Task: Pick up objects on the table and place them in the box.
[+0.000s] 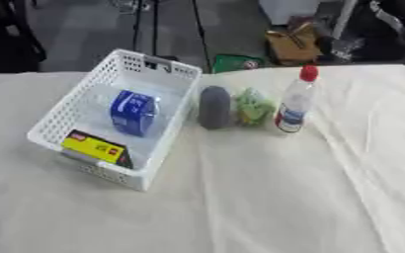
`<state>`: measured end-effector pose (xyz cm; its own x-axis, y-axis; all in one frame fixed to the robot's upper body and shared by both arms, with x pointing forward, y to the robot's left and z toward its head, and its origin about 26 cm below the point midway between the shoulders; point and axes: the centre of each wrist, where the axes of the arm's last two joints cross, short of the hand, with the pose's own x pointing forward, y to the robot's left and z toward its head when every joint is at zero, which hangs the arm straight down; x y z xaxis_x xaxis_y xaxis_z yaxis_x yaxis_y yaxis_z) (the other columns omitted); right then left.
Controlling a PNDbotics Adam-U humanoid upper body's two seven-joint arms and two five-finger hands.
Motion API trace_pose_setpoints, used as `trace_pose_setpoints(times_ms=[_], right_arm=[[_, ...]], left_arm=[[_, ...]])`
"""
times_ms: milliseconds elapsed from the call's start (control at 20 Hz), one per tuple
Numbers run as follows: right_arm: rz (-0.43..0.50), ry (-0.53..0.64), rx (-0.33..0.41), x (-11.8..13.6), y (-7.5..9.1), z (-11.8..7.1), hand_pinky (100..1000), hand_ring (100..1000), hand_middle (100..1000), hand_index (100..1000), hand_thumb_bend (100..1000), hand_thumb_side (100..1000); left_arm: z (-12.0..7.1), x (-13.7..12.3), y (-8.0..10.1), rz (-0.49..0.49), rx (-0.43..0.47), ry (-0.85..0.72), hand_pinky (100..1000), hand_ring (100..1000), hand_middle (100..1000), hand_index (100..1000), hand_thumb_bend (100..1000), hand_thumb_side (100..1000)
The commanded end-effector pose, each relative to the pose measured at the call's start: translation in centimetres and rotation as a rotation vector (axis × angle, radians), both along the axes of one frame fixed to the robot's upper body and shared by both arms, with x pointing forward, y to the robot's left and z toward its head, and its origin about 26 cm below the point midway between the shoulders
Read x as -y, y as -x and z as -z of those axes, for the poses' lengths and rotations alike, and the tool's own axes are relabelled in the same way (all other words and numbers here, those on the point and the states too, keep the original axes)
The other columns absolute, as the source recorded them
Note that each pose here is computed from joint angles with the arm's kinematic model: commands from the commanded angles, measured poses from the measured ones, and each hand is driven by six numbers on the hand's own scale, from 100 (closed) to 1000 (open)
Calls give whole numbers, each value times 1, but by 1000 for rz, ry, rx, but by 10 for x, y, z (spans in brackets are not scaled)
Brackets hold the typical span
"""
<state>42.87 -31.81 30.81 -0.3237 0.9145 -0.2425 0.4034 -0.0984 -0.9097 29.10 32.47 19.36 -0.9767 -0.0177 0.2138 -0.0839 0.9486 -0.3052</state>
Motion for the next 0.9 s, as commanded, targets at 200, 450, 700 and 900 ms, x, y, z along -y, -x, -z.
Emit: trace_pose_setpoints(times_ms=[200, 450, 700, 900], right_arm=[[25, -58, 27, 15, 8, -6, 945, 1000, 880, 1000, 665, 1000], [6, -166, -89, 22, 3, 19, 951, 1000, 841, 1000, 750, 1000], [-21, -278, -176, 25, 1, 29, 955, 1000, 815, 1000, 727, 1000], [-29, -348, -233, 28, 0, 36, 959, 1000, 808, 1000, 723, 1000]], left_arm=[[-12, -1, 2, -2, 31, -29, 712, 676, 769, 739, 100, 684], [-12, -1, 1, -2, 36, -29, 713, 676, 769, 739, 100, 684], [-12, 0, 1, -1, 36, -30, 713, 677, 770, 739, 100, 682], [-12, 0, 1, -2, 35, -30, 713, 677, 770, 739, 100, 683]])
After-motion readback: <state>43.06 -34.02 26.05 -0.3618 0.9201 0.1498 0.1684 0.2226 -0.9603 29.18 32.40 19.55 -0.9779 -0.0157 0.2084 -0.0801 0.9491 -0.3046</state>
